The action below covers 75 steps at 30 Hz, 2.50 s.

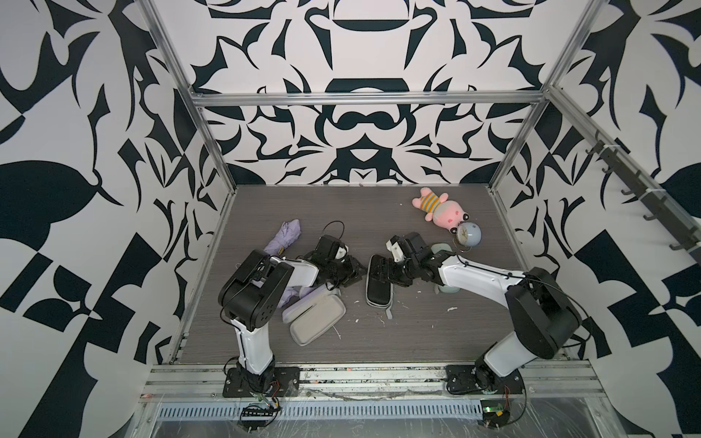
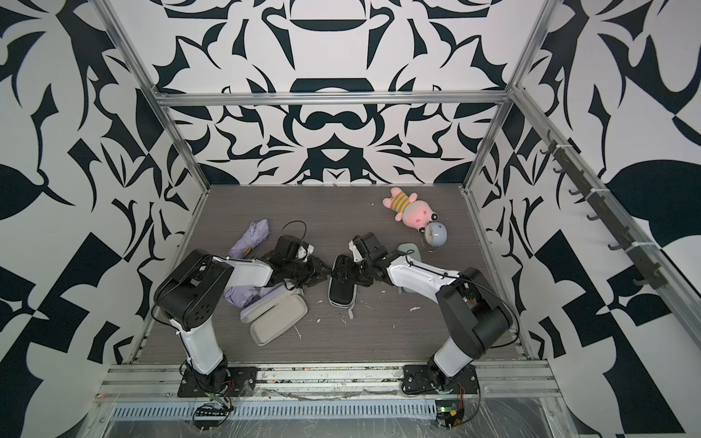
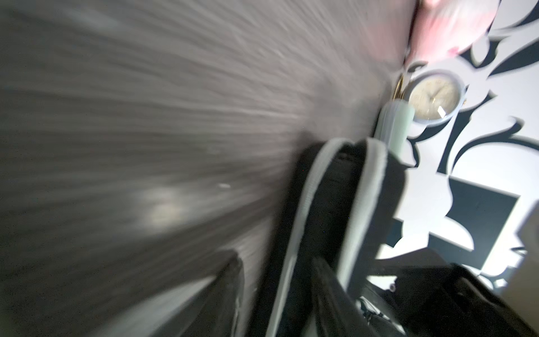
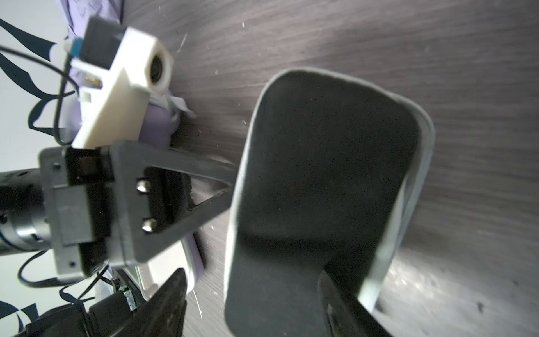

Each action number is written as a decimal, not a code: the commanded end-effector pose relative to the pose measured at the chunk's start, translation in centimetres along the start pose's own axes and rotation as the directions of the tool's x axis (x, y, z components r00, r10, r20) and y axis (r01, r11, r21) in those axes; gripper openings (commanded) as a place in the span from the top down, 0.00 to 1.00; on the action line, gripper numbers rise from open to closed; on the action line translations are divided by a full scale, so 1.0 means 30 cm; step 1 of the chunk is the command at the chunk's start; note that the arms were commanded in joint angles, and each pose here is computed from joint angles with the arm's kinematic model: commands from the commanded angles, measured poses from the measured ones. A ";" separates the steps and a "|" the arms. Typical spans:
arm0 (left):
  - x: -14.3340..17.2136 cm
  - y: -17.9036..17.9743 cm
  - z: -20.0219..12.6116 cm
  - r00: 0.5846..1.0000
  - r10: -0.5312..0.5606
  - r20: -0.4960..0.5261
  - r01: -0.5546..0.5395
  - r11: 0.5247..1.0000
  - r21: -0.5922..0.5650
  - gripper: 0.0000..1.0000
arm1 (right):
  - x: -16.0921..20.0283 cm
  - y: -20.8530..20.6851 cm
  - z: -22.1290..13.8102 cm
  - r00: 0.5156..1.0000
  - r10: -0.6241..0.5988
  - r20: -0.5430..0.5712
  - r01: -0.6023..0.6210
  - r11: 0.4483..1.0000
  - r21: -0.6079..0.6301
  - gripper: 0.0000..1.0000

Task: Put umbrellas into zippered umbrella sleeves
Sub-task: Close the umbrella sleeve at the center of the board, then pick up the umbrella sleeve at the center of the board.

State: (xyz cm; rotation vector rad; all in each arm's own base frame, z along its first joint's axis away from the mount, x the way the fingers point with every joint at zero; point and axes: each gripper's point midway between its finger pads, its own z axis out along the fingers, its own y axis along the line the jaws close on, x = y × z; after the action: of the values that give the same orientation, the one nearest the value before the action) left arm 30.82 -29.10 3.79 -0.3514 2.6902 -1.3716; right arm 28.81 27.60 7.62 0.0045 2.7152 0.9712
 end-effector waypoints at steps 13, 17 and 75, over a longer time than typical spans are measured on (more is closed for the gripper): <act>0.088 0.011 0.058 0.991 0.082 -0.108 -0.094 0.989 -0.118 0.45 | -0.007 -0.047 -0.142 0.995 0.063 0.071 -0.055 0.992 -0.110 0.41; 0.109 0.033 0.053 0.988 0.075 -0.137 -0.094 0.986 -0.139 0.50 | 0.052 -0.185 -0.156 0.992 0.109 0.060 -0.108 0.994 -0.019 0.41; 0.002 -0.340 -0.055 0.994 0.085 -0.071 -0.044 0.893 0.447 0.31 | -0.069 0.232 -0.252 0.988 0.128 0.083 -0.042 0.753 -0.656 1.00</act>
State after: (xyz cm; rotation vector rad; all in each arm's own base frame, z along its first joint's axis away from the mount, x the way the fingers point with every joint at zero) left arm 31.06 -32.84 11.18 -0.2025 2.4001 -1.8879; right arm 28.35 26.31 11.93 0.2965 2.3152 1.6945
